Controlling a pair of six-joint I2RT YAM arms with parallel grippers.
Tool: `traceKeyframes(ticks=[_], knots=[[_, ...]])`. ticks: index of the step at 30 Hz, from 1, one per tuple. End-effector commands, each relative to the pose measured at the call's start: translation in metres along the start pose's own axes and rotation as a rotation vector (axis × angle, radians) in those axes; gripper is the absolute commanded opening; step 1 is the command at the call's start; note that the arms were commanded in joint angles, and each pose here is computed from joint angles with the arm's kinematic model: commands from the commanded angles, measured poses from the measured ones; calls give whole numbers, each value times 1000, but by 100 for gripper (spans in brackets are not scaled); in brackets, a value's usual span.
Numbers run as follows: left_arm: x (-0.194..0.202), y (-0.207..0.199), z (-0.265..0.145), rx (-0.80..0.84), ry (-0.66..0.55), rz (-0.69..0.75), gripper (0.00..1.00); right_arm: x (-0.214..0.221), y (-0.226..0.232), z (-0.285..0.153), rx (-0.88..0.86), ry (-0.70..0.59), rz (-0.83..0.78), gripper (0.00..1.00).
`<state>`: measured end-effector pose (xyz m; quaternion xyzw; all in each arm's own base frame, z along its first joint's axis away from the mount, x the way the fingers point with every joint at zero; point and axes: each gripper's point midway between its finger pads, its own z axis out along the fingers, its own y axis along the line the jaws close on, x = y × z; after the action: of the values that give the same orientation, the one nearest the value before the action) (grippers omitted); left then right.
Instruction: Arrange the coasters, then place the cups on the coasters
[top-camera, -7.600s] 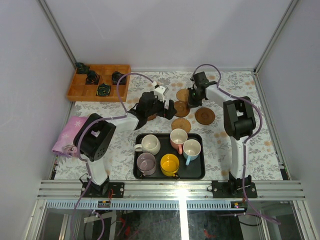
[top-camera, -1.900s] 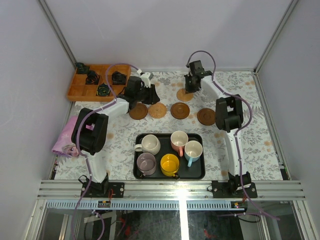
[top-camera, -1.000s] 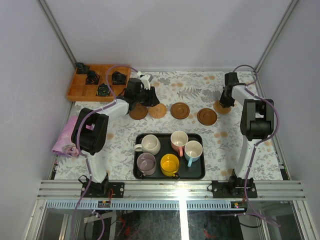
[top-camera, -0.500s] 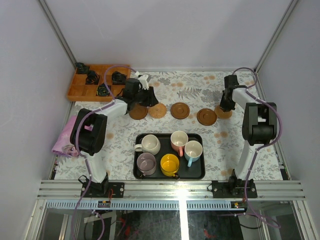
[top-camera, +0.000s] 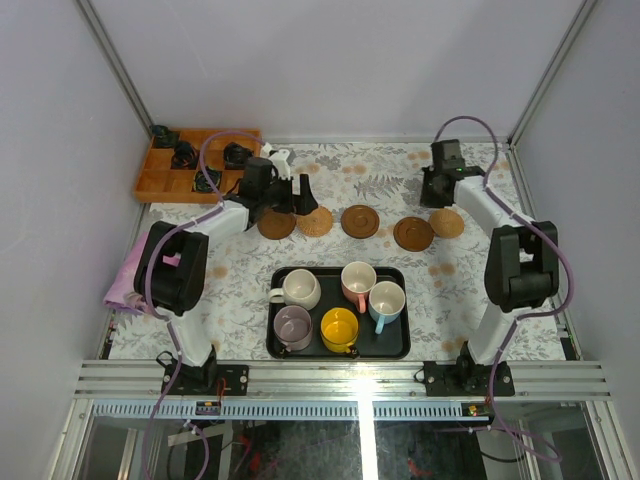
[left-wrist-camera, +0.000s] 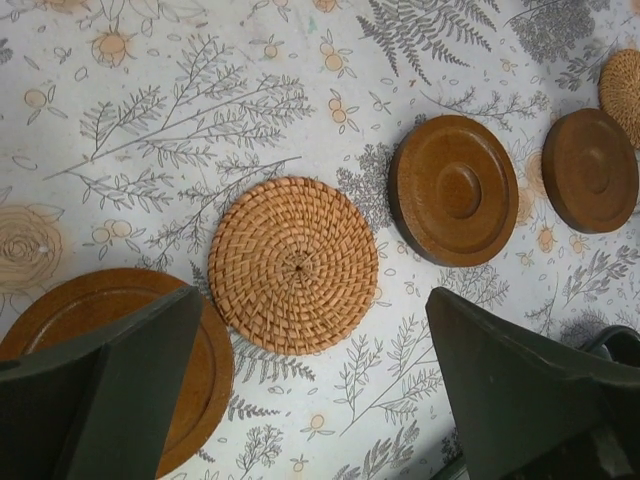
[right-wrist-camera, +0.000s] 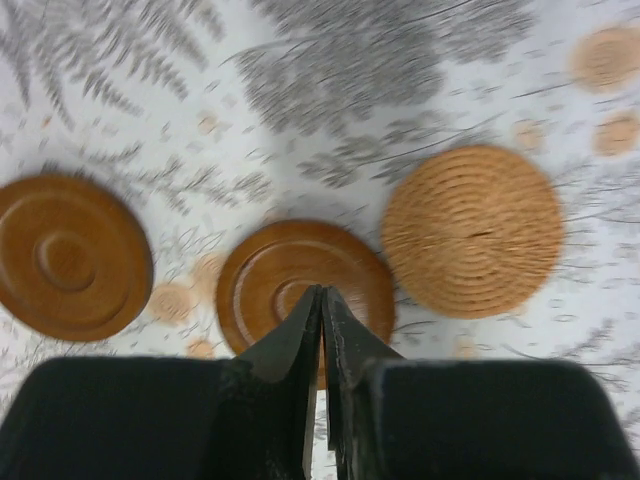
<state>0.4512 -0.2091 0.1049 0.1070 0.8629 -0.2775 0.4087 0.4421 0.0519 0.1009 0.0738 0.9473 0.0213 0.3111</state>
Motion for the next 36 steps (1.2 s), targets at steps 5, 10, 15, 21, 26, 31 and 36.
traceKeyframes(ticks=[5,10,15,21,26,31,36], knots=[[1,9,-14,-49,-25,-10,90,43,43,20,-73,107,-109,8],[2,15,-24,-76,-49,-35,79,52,39,26,-52,146,-114,8],[0,15,-35,-74,-79,-56,16,70,36,29,-43,198,-108,7],[1,16,-42,-83,-73,-63,9,93,32,32,-23,254,-101,7],[0,18,-47,-106,-79,-61,9,104,28,35,-2,284,-92,7],[1,22,-52,-132,-80,-57,10,105,30,47,-7,292,-95,7],[3,26,-54,-146,-76,-60,12,94,38,64,-15,280,-95,7]])
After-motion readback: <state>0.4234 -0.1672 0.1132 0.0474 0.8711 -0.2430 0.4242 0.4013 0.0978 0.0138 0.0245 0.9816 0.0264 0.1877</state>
